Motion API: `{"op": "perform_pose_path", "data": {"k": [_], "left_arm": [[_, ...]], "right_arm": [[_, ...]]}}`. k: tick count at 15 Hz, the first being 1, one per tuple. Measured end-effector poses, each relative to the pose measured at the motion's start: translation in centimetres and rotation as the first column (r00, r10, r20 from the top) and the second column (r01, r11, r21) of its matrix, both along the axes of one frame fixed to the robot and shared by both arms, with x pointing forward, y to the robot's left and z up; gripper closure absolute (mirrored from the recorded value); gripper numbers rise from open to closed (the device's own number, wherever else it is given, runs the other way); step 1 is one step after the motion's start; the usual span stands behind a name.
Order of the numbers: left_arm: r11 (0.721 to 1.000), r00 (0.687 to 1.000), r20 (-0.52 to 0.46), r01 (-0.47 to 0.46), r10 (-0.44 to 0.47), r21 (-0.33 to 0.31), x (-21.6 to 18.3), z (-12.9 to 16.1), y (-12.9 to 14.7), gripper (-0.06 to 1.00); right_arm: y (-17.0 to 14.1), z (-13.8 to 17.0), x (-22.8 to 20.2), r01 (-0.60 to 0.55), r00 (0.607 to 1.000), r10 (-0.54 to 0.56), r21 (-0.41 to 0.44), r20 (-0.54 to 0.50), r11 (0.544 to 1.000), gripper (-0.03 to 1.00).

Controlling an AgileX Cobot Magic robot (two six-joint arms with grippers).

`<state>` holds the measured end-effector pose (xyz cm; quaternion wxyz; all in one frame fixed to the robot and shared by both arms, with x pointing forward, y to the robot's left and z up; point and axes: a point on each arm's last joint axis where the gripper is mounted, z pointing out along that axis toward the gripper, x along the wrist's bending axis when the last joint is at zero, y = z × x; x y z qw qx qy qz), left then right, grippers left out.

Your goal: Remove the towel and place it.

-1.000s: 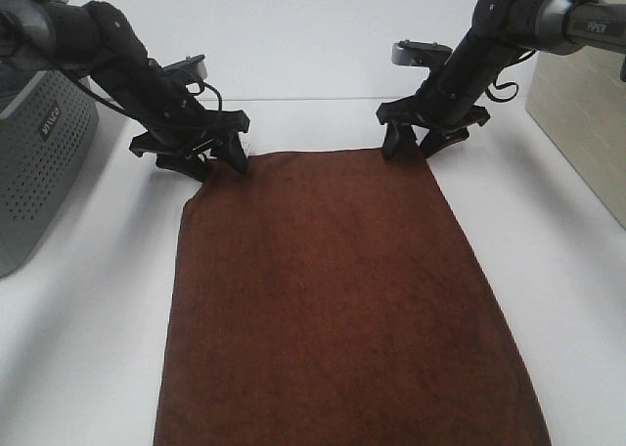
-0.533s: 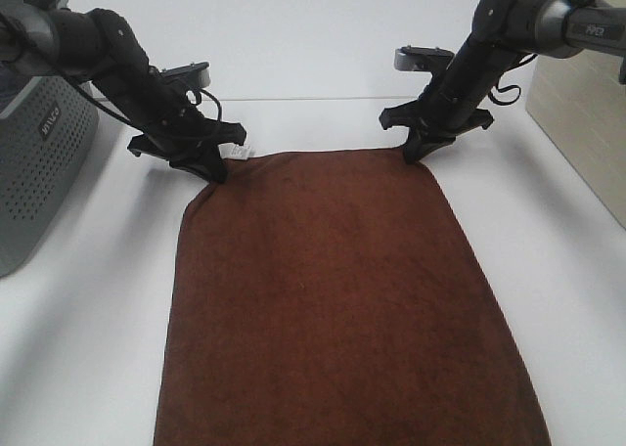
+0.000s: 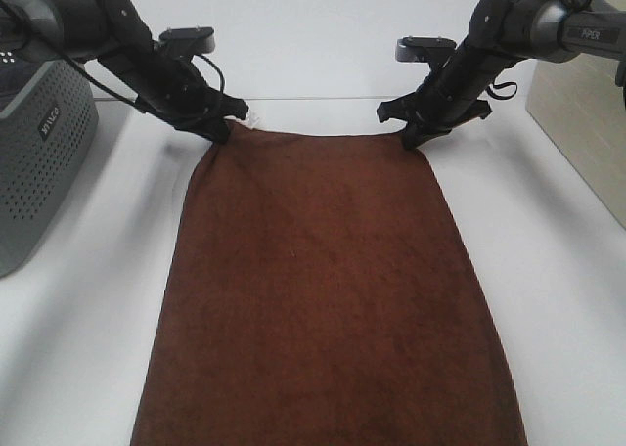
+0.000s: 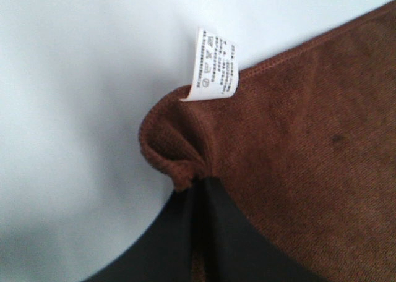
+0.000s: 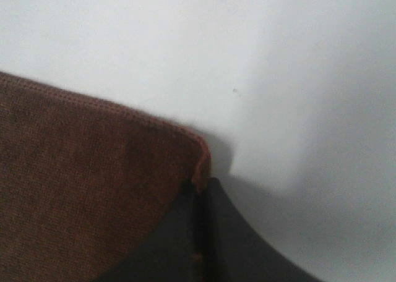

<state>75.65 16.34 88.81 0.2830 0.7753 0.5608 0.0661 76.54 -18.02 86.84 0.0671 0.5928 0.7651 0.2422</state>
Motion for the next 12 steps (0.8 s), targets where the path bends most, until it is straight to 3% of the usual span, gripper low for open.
{"op": "perform_pose_path", "data": {"k": [3,6,12], "left_arm": [[1.000,0.990,0.136,-0.018,0.019,-0.011,1.4,2.1,-0.1,0.94],[0.999,0.965,0.258,-0.038,0.039,-0.009,2.4,3.1,0.1,0.94],[0.999,0.923,0.383,-0.052,0.046,0.006,3.2,3.8,0.1,0.94]], "right_arm": [[-0.2,1.6,1.0,0.028,0.990,-0.028,-0.001,0.139,1.000,0.96],[-0.4,4.2,2.1,0.059,0.947,-0.057,0.005,0.316,0.998,0.96],[-0.5,4.9,2.8,0.085,0.909,-0.086,0.022,0.408,0.996,0.96]]}}
